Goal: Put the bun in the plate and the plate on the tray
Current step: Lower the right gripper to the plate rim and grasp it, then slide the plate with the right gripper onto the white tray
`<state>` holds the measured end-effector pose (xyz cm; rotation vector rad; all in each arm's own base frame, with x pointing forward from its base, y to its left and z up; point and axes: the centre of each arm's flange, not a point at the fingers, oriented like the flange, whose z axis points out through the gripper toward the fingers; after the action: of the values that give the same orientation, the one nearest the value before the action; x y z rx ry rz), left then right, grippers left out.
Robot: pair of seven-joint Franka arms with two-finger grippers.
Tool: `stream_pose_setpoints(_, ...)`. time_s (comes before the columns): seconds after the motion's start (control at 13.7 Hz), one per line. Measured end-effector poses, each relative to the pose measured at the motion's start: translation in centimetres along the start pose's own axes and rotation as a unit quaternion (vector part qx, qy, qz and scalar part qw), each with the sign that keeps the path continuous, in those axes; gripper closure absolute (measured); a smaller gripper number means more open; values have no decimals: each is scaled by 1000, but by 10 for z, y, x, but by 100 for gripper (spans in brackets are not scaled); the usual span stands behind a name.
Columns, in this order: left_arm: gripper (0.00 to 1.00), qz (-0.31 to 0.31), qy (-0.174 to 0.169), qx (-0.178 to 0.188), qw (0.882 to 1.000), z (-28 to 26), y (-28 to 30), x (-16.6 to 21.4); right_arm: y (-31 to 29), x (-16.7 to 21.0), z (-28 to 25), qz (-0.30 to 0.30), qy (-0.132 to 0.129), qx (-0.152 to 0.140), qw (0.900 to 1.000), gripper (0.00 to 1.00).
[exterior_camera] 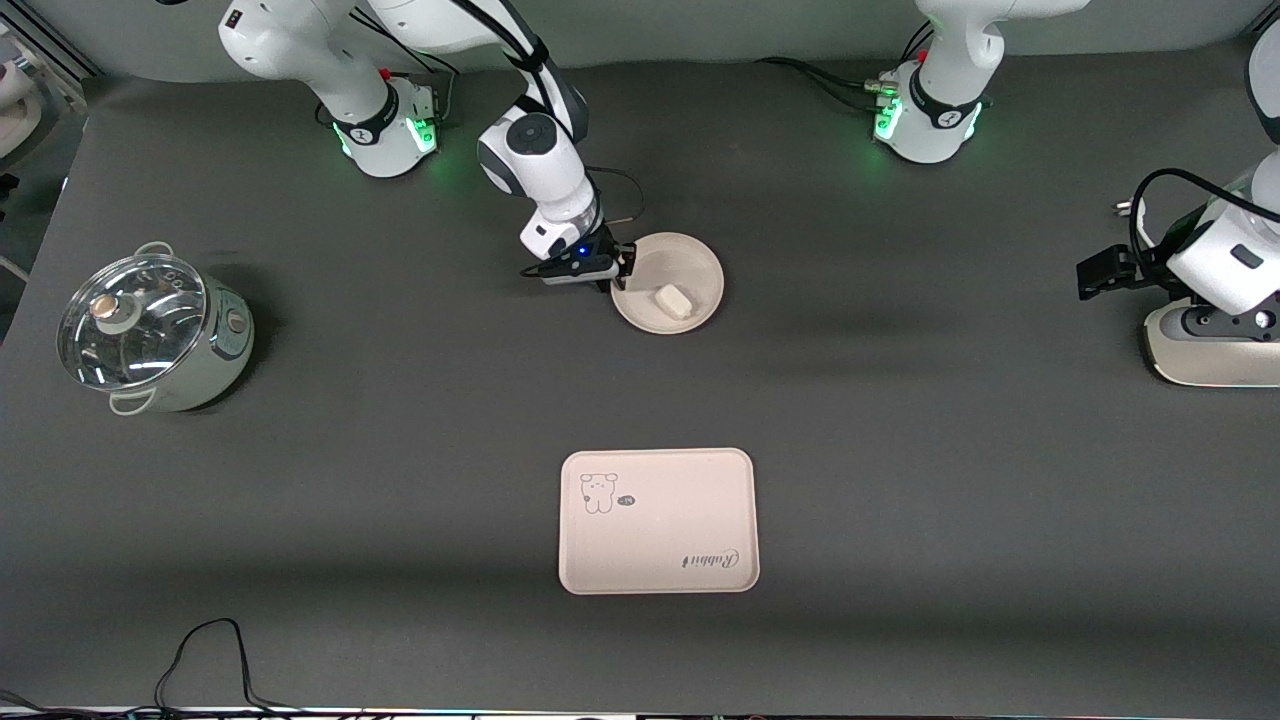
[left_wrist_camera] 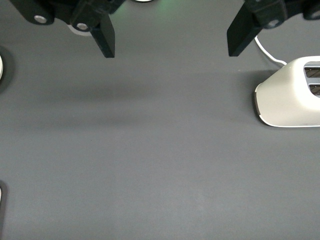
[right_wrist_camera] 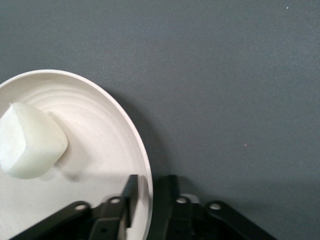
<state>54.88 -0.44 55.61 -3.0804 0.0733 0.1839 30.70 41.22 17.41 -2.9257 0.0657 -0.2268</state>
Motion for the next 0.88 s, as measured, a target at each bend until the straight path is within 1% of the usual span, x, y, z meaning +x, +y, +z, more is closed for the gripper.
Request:
stream_pose_setpoints(0.07,0,1,0,0,1000,0,1,0,0,1,0,1,1,0,1000,86)
stream_pose_setpoints(0.15,0,1,1,0,1000,-1,1,0,0,2,0,2,1,1,1000,86)
stream_pose_setpoints(0.22,0,1,1,0,1000,-1,1,0,0,3,-1,2,3,2,1000,93)
stream_pose_setpoints(0.29,0,2,1,1,1000,-1,1,0,-2,5,-5,3,5,6,1000,95)
stream_pose_setpoints(0.44,0,2,1,1,1000,-1,1,0,-1,11,-7,9,5,5,1000,95)
stream_pose_setpoints(0.59,0,2,0,1,1000,-1,2,0,1,30,-18,22,-2,-3,1000,96)
stream_pose_setpoints(0.73,0,2,0,1,1000,-1,2,0,1,50,-41,32,-9,-6,999,96)
stream_pose_setpoints(0.88,0,2,0,1,1000,-1,2,0,0,66,-67,37,-11,-2,999,96)
